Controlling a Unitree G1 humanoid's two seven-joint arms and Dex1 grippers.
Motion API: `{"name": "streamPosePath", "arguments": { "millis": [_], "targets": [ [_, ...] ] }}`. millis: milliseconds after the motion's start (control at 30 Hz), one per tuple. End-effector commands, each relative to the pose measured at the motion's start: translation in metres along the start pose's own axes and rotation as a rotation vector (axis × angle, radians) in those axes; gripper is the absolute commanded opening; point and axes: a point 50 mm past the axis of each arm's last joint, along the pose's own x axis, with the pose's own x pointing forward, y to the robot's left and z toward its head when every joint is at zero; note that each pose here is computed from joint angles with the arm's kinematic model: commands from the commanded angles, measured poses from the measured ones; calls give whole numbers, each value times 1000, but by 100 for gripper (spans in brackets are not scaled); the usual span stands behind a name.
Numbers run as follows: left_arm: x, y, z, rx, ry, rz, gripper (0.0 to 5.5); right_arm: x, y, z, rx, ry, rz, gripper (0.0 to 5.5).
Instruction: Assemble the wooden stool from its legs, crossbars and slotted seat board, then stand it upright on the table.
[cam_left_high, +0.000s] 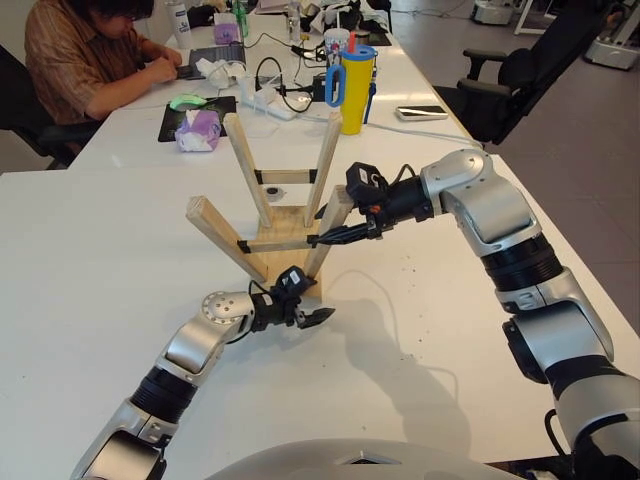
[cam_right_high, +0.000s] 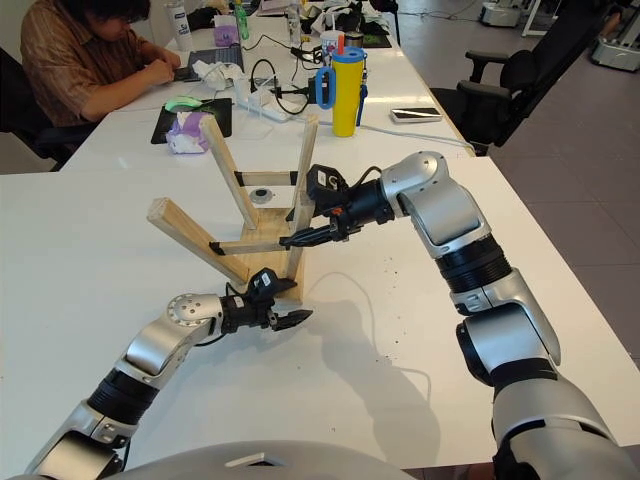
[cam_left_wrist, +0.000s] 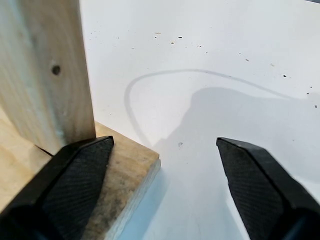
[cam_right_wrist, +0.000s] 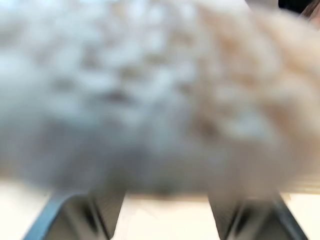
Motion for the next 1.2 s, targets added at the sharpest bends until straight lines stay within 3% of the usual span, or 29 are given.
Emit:
{"name": "streamPosePath", "arguments": {
  "millis": [33, 267, 400, 533, 633, 867, 1000, 1133, 1200],
  "targets": [
    [-9, -5, -48, -116, 202, 19, 382, 8, 4, -14, 88, -75, -12, 252],
    [-29, 3, -25, -79, 22, 94, 382, -11, -2, -18, 99, -237, -197, 367],
    [-50, -2, -24, -42, -53, 137, 382, -24, 7, -22, 119, -360, -255, 367],
    [-73, 0, -37, -17, 4, 194, 382, -39, 24, -27, 160, -410, -280, 367],
    [-73, 3, -48, 9, 76, 191, 382, -52, 28, -22, 214, -478, -315, 367],
    [-59, 0, -63, -8, 166, 154, 382, -90, 29, 39, 183, -758, -316, 271],
    [-58, -4, -72, -25, 210, 126, 382, -77, 19, 74, 113, -826, -387, 197],
    [-54, -5, -72, -32, 209, 116, 382, -71, 13, 120, 59, -1026, -454, 138],
    [-50, -4, -67, -42, 190, 112, 382, -52, 8, 122, 99, -1030, -536, 125]
  ]
}}
